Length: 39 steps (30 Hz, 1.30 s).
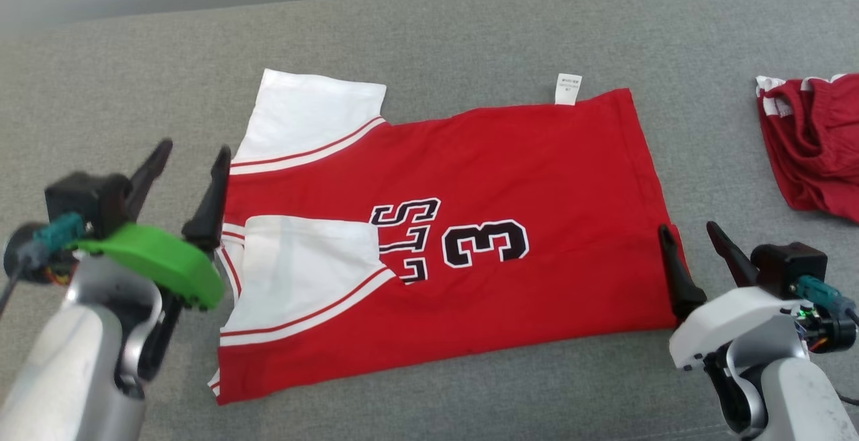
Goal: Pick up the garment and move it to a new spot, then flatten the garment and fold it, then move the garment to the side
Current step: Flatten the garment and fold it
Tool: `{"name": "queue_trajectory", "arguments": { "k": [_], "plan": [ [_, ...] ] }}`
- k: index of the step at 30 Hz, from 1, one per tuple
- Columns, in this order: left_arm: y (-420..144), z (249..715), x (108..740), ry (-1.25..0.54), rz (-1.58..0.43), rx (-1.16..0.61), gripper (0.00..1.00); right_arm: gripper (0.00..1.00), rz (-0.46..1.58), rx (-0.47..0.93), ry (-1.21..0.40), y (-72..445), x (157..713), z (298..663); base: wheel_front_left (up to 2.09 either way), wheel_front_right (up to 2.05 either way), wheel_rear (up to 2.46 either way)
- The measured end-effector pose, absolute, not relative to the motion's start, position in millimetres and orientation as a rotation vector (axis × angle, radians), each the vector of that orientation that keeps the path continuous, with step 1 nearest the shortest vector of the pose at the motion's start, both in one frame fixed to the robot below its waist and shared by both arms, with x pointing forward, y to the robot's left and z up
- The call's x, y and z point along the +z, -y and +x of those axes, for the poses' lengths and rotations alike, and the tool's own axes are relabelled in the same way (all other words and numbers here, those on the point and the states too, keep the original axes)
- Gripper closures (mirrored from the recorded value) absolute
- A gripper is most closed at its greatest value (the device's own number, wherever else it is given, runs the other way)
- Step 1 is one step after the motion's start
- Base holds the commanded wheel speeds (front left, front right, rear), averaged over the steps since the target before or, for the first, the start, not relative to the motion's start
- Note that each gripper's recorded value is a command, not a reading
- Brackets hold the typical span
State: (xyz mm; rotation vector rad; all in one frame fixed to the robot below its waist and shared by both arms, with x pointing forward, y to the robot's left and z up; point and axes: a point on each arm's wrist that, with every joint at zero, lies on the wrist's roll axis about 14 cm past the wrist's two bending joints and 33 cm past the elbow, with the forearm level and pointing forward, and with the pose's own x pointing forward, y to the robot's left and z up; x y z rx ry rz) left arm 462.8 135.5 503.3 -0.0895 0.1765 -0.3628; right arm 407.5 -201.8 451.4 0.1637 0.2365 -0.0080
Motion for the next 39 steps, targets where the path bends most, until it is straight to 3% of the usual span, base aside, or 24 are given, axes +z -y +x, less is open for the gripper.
{"name": "queue_trajectory", "arguments": {
  "k": [6,13,27,35,36,39],
  "plan": [
    [-122,525,542,-0.14,0.079,-0.461,0.0,0.0,0.141,0.056,-0.226,183,454,432,0.0,0.0,0.0],
    [-112,576,518,-0.282,0.17,-0.511,0.0,0.0,0.115,0.069,-0.22,182,449,451,0.0,0.0,0.0],
    [-103,612,382,-0.675,0.136,-0.55,0.0,0.0,0.072,0.004,-0.268,213,416,465,0.0,0.0,0.0],
    [-87,615,356,-0.734,0.1,-0.586,0.0,0.0,0.053,-0.035,-0.295,228,405,462,0.0,0.0,0.0],
    [-86,615,355,-0.736,0.101,-0.589,0.05,0.0,0.051,-0.034,-0.291,228,406,463,0.0,0.0,0.0],
    [-85,613,355,-0.745,0.099,-0.597,0.76,0.0,0.049,-0.025,-0.279,226,409,468,0.0,0.0,0.0]
  ]
}}
